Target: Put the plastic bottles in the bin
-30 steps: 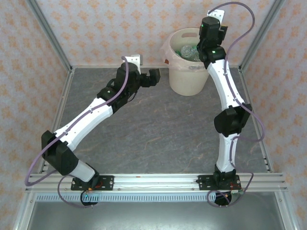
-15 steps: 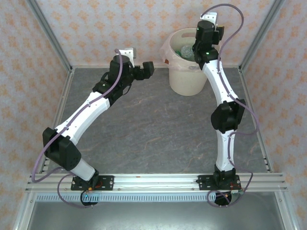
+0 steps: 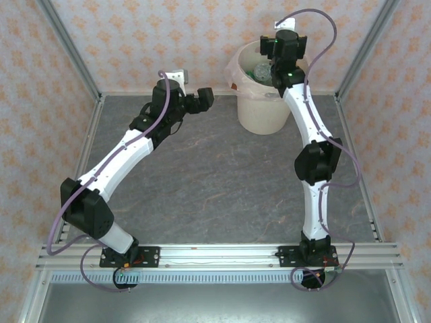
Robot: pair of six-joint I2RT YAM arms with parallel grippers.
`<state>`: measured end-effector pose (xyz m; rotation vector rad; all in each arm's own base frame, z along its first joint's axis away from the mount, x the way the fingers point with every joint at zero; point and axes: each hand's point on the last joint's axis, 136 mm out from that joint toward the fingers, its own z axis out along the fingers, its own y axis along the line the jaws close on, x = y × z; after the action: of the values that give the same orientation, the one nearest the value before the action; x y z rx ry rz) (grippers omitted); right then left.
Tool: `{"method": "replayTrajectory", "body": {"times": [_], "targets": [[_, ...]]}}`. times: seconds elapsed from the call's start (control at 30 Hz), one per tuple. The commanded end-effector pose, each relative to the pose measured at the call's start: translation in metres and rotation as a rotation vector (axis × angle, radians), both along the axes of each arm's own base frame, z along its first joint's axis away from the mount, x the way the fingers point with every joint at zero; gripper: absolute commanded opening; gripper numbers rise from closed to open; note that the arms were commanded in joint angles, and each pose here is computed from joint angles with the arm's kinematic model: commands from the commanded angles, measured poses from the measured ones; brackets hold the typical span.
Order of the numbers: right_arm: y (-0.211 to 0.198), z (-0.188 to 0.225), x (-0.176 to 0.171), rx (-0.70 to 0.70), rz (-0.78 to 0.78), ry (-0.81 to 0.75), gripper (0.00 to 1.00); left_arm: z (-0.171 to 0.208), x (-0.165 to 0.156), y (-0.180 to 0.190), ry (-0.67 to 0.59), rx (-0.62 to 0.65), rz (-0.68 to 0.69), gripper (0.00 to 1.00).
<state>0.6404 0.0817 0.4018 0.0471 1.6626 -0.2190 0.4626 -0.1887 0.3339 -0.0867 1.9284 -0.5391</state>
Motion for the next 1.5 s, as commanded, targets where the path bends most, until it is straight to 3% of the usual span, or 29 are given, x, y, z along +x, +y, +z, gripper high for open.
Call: {"method": "replayTrajectory", "body": {"times": [0.0,0.2,0.6,1.13,1.47], "targets": [[0.0,0.039,-0.017,0.112,0.075,-0.053,1.0,0.017,-0.003,0.003,-0.048,-0.047,0.002,0.99],[-0.001,0.048,-0.021,0.205,0.116,-0.065,1.0,0.015,-0.002,0.009,-0.042,-0.05,0.019,0.99],[0.002,0.064,-0.019,0.512,0.351,-0.079,0.97,0.013,-0.003,0.023,-0.035,-0.056,0.049,0.99],[0.026,-0.01,0.027,0.681,0.427,0.028,0.85,0.005,-0.014,0.038,-0.015,-0.058,0.065,0.99],[0.073,-0.038,0.013,0.644,0.597,0.179,0.83,0.003,-0.012,0.038,-0.008,-0.063,0.065,0.99]]}}
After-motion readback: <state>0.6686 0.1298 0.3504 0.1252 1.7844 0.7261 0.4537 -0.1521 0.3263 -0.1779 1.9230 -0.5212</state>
